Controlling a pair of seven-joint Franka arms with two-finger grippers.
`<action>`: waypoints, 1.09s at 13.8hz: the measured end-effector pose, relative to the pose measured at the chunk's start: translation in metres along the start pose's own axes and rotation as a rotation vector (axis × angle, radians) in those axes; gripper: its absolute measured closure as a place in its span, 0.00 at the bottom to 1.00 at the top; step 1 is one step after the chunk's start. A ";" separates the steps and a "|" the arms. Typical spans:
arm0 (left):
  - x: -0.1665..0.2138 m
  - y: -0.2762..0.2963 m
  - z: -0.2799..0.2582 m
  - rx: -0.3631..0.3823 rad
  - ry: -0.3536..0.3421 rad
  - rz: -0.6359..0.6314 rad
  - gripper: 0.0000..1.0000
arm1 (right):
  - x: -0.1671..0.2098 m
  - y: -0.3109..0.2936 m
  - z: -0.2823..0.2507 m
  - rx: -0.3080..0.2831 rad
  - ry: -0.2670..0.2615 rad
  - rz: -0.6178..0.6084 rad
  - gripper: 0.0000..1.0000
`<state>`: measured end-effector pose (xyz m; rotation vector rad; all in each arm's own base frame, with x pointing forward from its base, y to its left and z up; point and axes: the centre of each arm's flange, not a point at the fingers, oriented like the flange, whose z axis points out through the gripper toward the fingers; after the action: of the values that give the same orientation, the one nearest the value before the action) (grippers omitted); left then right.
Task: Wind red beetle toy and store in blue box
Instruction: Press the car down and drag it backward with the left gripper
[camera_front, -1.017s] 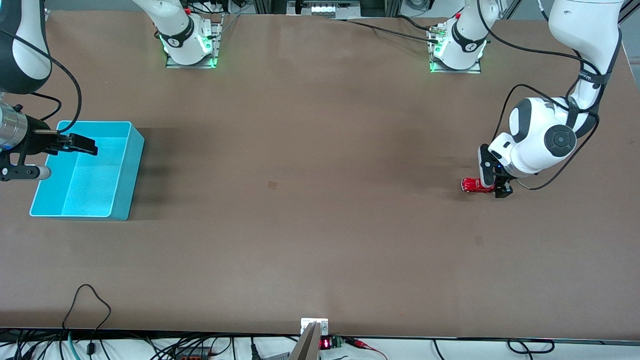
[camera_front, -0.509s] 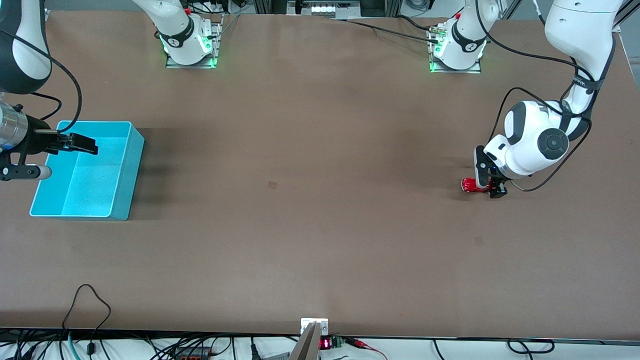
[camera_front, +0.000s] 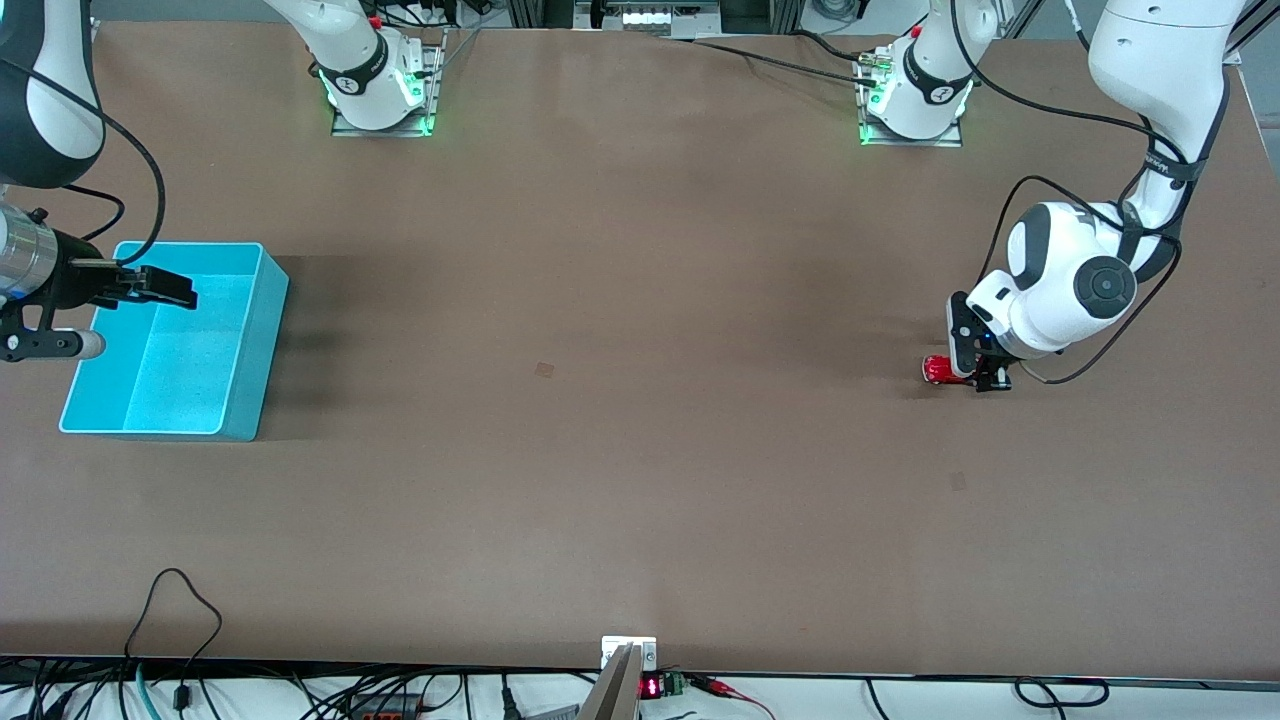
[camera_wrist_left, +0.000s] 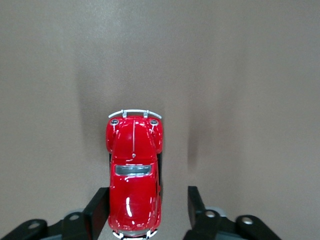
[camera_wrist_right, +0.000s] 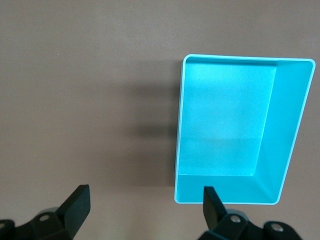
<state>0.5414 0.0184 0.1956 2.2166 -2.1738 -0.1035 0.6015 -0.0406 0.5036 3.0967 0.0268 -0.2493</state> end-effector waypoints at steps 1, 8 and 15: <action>0.000 0.000 0.000 0.000 0.000 0.000 0.34 | 0.000 0.000 0.000 0.000 0.000 0.000 0.00; -0.001 -0.003 -0.003 0.017 0.001 0.000 0.59 | 0.000 0.000 0.000 0.000 0.000 0.000 0.00; -0.001 -0.003 -0.003 0.017 0.000 0.000 0.60 | 0.000 0.000 0.000 0.000 0.000 0.000 0.00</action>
<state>0.5445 0.0190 0.1984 2.2250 -2.1830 -0.0846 0.6015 -0.0406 0.5035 3.0967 0.0266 -0.2500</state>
